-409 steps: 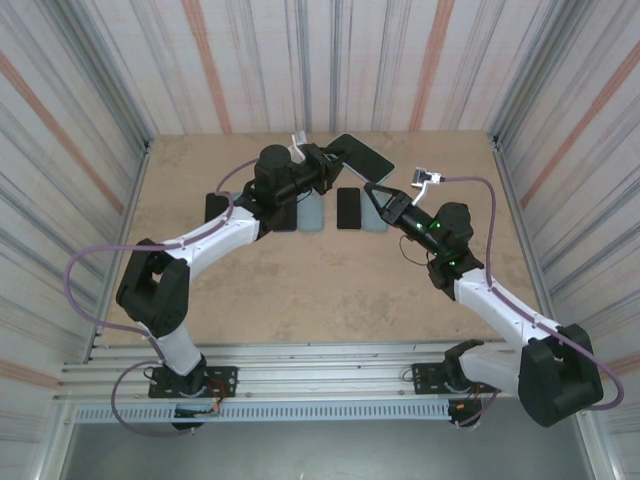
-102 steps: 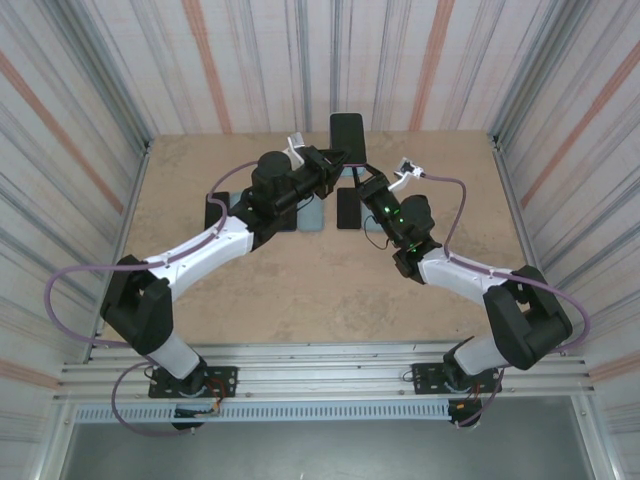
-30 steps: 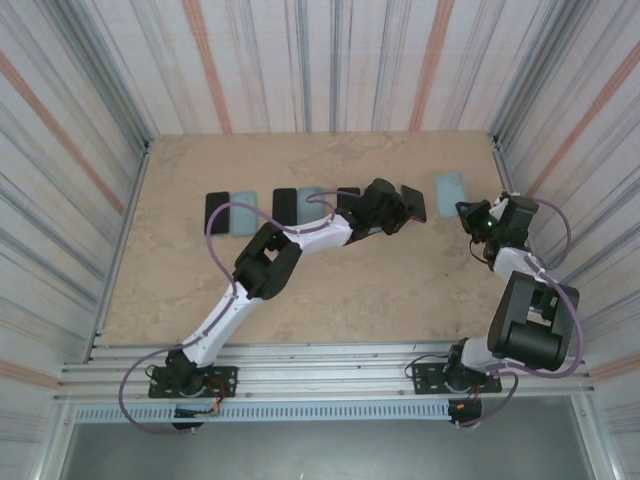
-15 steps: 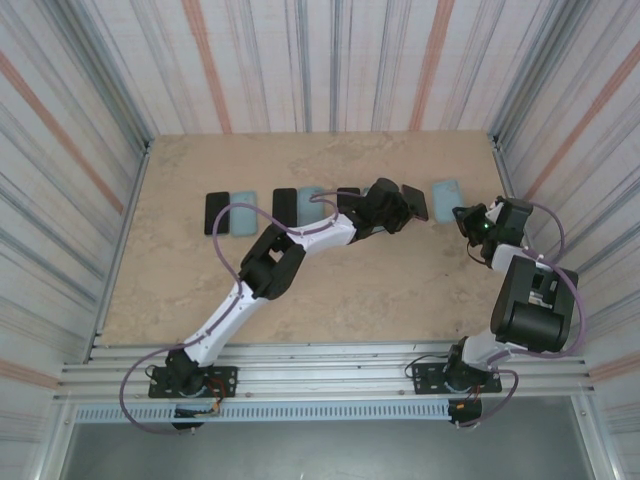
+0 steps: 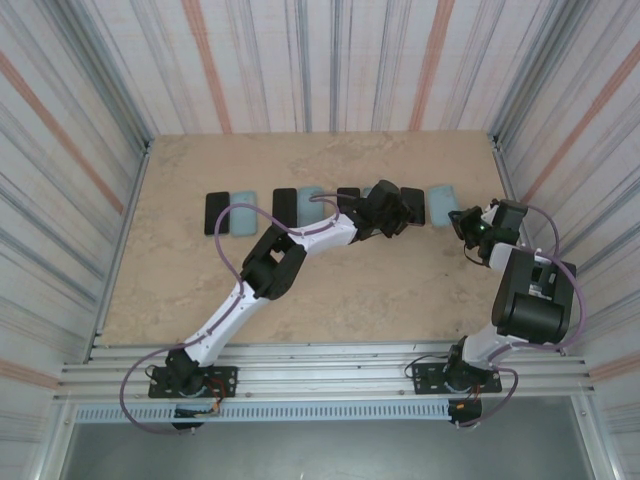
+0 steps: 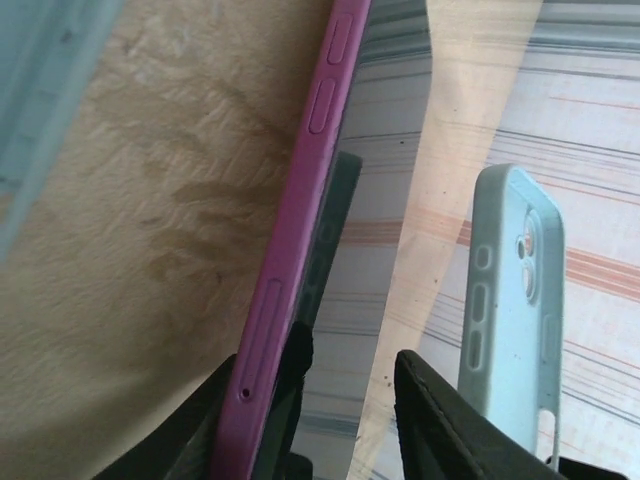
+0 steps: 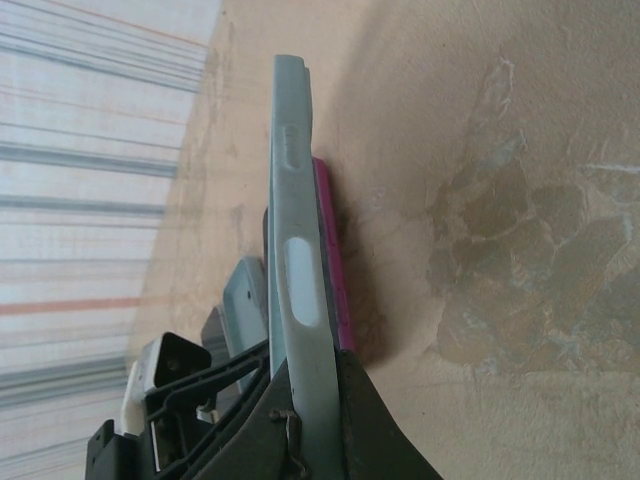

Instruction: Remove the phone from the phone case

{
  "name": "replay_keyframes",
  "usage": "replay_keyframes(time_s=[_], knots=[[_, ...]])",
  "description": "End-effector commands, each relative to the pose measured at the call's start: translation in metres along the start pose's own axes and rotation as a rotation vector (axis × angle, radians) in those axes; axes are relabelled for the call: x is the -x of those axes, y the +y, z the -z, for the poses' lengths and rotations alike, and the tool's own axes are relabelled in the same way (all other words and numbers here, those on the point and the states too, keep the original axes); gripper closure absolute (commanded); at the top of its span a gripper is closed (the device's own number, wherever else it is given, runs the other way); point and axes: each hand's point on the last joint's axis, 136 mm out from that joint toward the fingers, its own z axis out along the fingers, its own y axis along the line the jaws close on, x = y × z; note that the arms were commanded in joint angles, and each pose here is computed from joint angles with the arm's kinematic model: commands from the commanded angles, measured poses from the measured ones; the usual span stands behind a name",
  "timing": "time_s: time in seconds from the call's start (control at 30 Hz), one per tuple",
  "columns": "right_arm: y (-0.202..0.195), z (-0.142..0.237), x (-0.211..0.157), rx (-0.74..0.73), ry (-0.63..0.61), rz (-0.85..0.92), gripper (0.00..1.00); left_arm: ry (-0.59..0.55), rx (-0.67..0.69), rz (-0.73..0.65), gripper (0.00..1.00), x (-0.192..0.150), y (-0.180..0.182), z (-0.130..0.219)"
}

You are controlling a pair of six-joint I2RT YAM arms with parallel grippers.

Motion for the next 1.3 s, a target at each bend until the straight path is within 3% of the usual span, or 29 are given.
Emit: replay_keyframes(time_s=[0.0, 0.47, 0.9, 1.27], knots=[[0.007, -0.004, 0.006, 0.011, -0.003, 0.041, 1.0, 0.003, -0.024, -0.054, 0.52, -0.009, -0.028, 0.015], [-0.008, -0.018, 0.011, -0.04, 0.007, 0.053, 1.0, 0.038, 0.017, -0.133, 0.33, -0.022, -0.032, 0.029], [-0.013, -0.031, 0.014, -0.049, 0.025, 0.083, 1.0, 0.038, 0.06, -0.142, 0.29, -0.02, -0.018, 0.034], [-0.027, -0.047, 0.012, -0.08, 0.067, 0.071, 1.0, 0.022, 0.028, -0.175, 0.27, -0.011, -0.034, 0.046]])
